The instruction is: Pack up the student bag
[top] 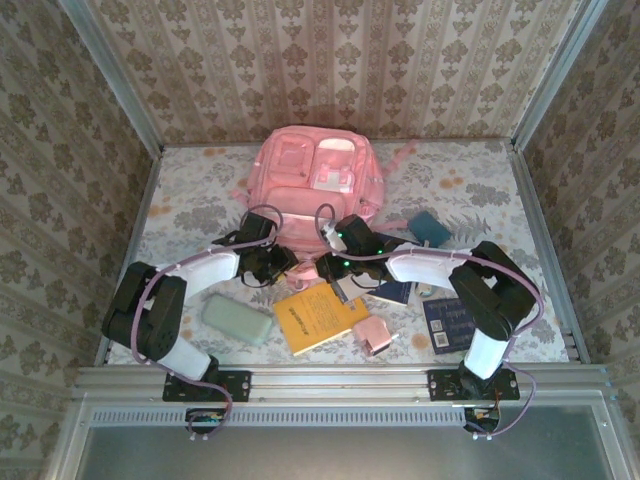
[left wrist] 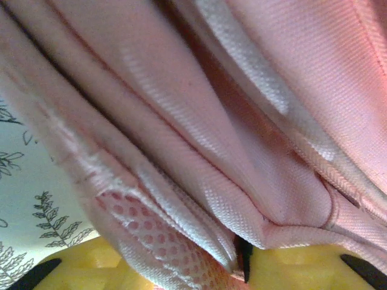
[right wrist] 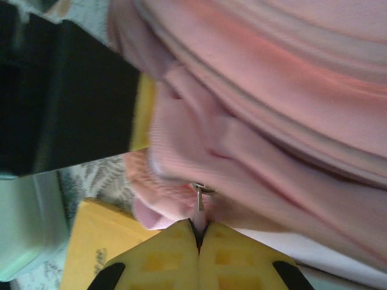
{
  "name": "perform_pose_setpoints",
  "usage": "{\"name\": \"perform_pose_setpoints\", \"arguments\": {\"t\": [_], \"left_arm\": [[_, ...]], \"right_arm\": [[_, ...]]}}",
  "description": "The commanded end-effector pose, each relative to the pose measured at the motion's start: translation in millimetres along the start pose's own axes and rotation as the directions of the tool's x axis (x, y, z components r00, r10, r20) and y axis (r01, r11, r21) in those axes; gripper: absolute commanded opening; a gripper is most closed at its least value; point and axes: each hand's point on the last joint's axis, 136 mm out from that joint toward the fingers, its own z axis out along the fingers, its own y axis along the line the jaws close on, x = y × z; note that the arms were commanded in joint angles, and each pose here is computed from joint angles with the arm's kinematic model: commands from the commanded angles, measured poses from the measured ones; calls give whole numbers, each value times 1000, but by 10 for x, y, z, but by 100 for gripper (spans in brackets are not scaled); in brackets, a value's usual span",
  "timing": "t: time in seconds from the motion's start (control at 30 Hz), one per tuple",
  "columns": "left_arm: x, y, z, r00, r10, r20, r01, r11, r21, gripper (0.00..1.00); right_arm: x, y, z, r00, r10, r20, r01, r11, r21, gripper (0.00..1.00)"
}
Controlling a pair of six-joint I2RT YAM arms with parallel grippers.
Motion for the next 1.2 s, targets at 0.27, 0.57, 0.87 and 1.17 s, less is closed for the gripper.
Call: {"name": "perform_pose_setpoints", "arguments": {"t": [0.27,0.57,0.87,1.17], "left_arm": [[-178,85,-217,997,-14,75,12,1000,25,20],[-236,291,-278,995,-55,80,55,998,0,15],[-278,176,-426,994,-26,102,25,1000,15,14],[-257,64,-457,995,-16,97,9,998,69,14]], "right_arm": [[68,-578,-159,997,62,-47,-50,974,221,0],[21,-1283,-466,984,177,-3,-167,936,311,0],[-464,-1500,-609,976,170,134,-207,918,339,0],[-1086,-2161,-687,944,234,232,-311,863,399,0]]}}
